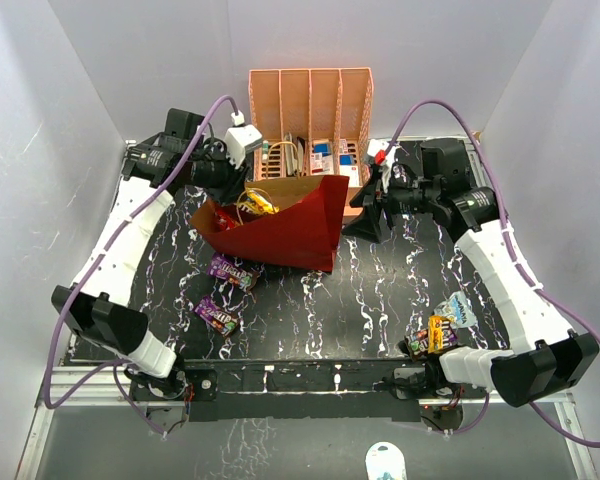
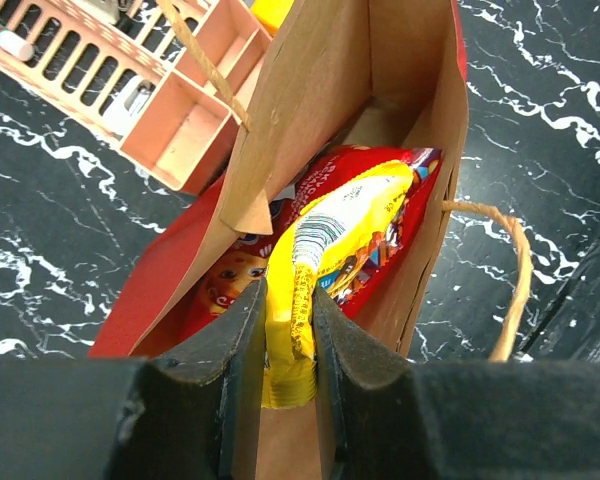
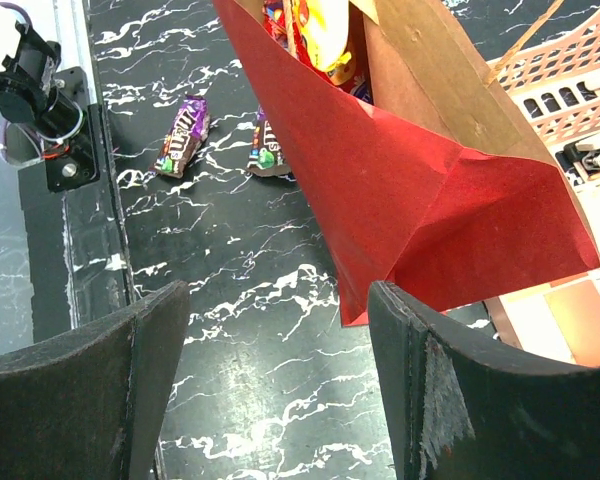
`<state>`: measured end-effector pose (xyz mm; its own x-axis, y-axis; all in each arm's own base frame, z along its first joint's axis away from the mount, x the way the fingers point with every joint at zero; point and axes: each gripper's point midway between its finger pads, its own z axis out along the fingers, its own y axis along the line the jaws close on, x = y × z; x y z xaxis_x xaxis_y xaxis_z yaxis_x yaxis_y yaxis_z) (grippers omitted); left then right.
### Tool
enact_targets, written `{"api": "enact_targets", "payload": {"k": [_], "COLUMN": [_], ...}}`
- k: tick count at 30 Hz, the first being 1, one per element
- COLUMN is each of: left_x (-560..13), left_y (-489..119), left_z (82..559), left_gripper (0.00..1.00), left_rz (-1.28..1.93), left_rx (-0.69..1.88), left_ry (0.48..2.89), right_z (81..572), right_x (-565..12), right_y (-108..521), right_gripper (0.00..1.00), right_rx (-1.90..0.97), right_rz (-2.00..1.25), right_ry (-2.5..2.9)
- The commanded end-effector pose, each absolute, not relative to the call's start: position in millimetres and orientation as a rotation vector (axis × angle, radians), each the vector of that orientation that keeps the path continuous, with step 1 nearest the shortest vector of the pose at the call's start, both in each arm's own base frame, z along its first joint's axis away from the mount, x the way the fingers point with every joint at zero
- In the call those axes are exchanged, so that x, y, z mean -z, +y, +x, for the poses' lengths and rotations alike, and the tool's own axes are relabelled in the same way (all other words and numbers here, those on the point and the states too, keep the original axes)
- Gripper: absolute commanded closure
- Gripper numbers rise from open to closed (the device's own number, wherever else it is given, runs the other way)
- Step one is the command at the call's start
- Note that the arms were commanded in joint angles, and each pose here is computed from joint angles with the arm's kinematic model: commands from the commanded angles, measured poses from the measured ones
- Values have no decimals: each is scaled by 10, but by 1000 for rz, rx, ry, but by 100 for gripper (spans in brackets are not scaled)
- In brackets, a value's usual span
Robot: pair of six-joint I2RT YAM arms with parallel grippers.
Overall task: Place the snacks into the paper bag
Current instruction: Place the snack in the paper bag.
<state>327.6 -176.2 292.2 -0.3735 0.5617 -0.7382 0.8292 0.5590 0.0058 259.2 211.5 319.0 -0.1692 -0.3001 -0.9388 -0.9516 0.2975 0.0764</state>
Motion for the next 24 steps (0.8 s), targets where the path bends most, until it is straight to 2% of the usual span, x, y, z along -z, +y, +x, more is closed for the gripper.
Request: {"api": "enact_targets", "payload": {"k": [1,10,20,24], "left_x": [-2989,-2801,-2855,-2876], "left_y": [-1968,-2358,-2353,-2325], "left_z": [3241,3086,3088,3115], "left_gripper": [93,87,60,55], "left_rz": [1081,1197,1230,1224], "left_rx": [599,669,549,520], "left_ry": [2048,2042,2021,2015], "right_z": [2570,2578,2579,2622], "right_x": [-3383,-3370,-3373,-3358], "right_y": [2105,2055,2025,2033], "right_gripper": [25,25,24,24], "right_rx": [-889,-898,-901,-917], "right_rz": [-1149,-1127,-1112,-1095], "right_ry": [1580,1584,1584,1596]}}
